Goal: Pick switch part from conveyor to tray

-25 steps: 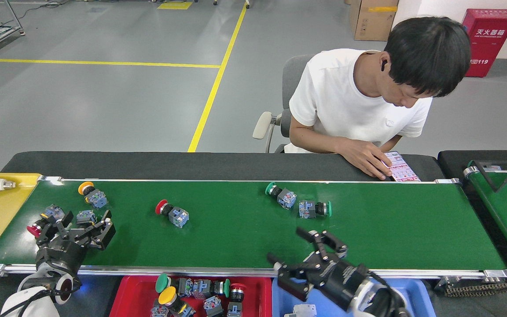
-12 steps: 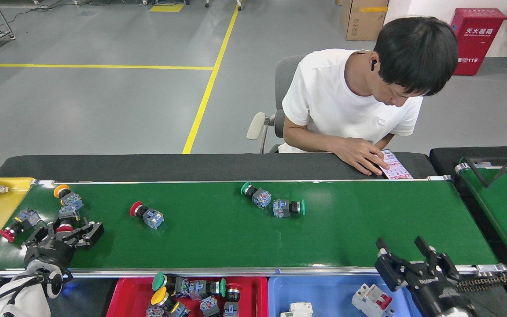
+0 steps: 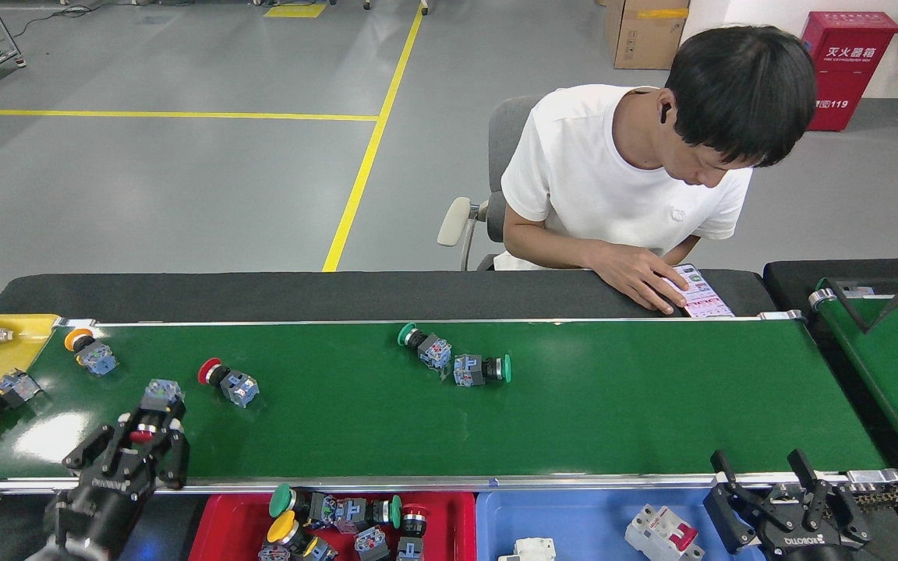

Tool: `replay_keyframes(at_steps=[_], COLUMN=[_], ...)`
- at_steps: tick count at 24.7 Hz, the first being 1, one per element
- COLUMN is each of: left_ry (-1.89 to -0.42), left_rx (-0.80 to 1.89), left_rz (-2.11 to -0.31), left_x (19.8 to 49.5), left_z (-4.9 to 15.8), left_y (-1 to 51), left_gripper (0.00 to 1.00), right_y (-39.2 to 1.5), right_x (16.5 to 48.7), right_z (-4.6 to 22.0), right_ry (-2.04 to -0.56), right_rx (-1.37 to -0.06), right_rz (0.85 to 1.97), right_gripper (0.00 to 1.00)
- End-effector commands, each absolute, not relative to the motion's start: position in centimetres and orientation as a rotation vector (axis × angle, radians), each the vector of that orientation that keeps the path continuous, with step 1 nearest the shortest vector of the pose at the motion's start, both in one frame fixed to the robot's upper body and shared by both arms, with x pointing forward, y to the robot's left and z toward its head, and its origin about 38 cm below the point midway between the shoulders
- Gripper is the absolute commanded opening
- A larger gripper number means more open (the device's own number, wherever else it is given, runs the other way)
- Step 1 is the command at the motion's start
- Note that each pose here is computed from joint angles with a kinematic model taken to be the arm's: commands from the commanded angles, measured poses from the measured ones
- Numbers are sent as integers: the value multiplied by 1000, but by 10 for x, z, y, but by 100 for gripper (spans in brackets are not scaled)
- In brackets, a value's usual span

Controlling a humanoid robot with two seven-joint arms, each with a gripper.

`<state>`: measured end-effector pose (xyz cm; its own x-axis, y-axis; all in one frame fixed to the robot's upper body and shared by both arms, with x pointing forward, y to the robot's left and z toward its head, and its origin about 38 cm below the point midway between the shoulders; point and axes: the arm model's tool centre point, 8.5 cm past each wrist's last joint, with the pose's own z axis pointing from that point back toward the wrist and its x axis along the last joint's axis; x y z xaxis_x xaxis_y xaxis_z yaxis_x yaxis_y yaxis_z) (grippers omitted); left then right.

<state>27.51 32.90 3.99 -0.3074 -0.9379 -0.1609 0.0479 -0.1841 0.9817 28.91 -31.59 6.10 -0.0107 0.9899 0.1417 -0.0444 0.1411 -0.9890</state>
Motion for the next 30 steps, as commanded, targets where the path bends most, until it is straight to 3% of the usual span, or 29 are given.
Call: replay_keyframes(at_steps=[1,3,4,6,7,8,13,18,21,24,30], left_ry=[-1385,-1423,-1430,-1436,-1438,-1437,-1418,-1343,-1200,-1088,-1090], left_rx=[1063,992,970,943,938,937,1015,1142,1167,1142,1164], left_rz=[-1710,-1859,-1914,-1970,-1971,-1972,-1847,-1491,-1358,-1292,-1292], left_x=[255,244,240,234,233,232,244,254,251,256,277], left_z=[44,29,22,14,14,13,26,48,48,34,41], left_y=[292,254,240,225,224,224,243,306,359,394,406], left_gripper=[4,8,17,57,92,100,100,100,100,100,100], right_y=[-319,-319,-319,-319,-319,-319,-320,-338,-348,-339,-333], right_x=[291,292,292,292,292,292,293,290,292,297,298], right_z=[67,67,67,69,69,70,73,78,81,78,77], right_ry=[-1260,-1260,-1260,-1273,-1275,-1278,-1279,-1254,-1196,-1164,-1193], right_rx=[-1089,-1089,-1088,-1090,-1090,-1092,-1102,-1165,-1231,-1235,-1209], right_rz=[1133,1131,1129,1128,1126,1124,1122,1161,1146,1180,1157], right_gripper=[97,97,98,100,100,100,99,99,99,99,100])
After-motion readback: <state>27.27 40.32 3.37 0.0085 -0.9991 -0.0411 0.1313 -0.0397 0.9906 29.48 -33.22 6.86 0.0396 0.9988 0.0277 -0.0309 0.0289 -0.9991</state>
